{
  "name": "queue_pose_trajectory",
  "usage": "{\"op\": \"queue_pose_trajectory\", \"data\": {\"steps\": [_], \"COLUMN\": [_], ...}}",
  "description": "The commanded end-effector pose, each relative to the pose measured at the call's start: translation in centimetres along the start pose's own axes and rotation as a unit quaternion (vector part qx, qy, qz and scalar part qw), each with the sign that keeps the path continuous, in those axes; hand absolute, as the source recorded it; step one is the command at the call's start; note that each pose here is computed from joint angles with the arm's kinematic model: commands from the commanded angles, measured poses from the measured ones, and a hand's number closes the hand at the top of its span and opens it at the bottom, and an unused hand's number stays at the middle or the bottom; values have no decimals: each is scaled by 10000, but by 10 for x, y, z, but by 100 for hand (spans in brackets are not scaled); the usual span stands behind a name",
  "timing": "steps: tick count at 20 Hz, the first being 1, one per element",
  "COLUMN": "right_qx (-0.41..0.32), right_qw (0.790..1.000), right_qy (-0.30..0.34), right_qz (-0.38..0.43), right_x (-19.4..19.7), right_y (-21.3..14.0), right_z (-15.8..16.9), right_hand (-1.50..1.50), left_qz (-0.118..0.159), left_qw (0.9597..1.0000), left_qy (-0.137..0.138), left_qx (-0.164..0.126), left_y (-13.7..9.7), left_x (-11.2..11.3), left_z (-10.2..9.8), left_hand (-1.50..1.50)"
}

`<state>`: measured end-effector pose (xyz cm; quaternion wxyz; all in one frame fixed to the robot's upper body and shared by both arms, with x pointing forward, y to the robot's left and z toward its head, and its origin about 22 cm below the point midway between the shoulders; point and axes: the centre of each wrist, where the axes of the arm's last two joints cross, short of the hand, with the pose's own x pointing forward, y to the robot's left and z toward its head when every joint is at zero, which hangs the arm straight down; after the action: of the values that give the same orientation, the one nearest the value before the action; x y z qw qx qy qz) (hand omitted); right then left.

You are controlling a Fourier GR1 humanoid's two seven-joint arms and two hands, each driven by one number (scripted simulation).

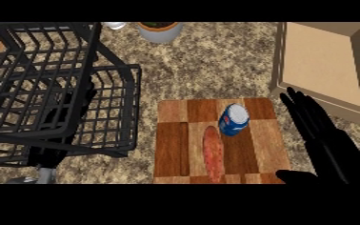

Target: Pick the can from the cutting board and place it in the cardboard box

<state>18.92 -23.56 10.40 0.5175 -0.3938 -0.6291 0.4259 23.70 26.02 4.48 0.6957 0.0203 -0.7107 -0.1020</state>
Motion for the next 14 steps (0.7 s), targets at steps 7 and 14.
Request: {"op": "queue_pose_trajectory", "data": {"steps": [7, 14], "right_qx": [1309, 1345], "right_qw": [9896, 9850], "right_qy": [597, 1032], "right_qz": [40, -320], "right_x": [73, 91], "right_y": [-44, -23], "right_z": [31, -3], "right_hand": [-150, -150], "left_qz": [-524, -439], "left_qw": [9954, 9950], "left_qy": [-188, -244], "left_qx": [-776, -868], "left_y": [-27, -32], "left_x": [8, 4], "left_z": [-26, -32], "left_hand": [0, 0]}}
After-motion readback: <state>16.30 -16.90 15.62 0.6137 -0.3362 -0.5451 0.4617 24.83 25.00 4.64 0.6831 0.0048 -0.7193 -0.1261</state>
